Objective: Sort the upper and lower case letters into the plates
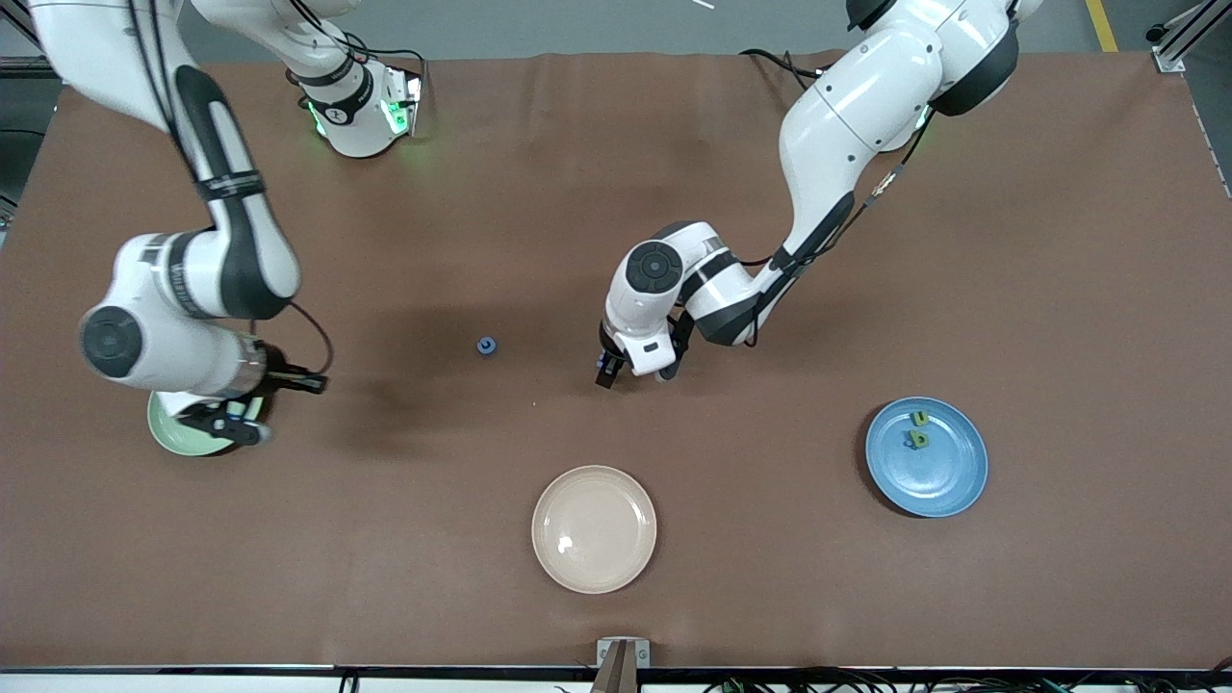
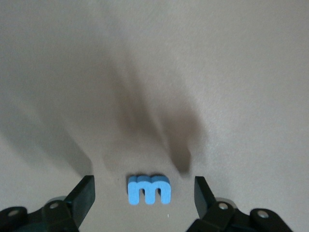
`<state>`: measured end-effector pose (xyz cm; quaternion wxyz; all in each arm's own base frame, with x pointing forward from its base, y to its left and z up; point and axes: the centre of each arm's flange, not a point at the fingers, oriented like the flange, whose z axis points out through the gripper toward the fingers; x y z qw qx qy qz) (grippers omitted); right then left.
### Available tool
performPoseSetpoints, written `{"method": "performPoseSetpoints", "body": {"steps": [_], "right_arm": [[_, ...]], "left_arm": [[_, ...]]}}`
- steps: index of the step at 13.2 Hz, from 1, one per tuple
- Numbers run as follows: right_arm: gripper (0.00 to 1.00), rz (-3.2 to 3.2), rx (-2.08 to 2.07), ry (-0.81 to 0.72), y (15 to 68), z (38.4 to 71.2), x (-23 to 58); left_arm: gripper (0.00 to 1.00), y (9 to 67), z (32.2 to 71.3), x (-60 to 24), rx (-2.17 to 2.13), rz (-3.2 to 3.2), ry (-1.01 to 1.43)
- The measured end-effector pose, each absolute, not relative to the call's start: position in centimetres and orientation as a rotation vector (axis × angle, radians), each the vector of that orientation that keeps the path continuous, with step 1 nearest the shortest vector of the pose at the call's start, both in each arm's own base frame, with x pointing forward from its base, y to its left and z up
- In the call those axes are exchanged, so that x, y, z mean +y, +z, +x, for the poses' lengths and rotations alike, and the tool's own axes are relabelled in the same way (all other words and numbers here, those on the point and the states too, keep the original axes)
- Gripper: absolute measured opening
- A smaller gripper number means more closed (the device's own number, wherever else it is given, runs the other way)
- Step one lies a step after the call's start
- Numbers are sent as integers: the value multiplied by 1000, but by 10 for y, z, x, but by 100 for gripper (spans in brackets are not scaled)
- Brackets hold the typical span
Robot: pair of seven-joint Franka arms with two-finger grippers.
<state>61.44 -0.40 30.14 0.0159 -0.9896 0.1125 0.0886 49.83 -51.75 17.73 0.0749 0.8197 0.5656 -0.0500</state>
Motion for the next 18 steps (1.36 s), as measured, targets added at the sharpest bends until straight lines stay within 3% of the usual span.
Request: {"method": "performPoseSetpoints", "body": {"steps": [6,11,18], "right_arm": [[33,-3093,-9,115,294,596,-185],[33,-3116,-97,79,223,582,-241],[33,-3114,-101,104,191,577,-247]], "left_arm": [[85,168,492,-523,1717,2464,-103],[76,169,491,-527,1707,2464,-98],[43,172,492,-531,1700,2455,-93]]}}
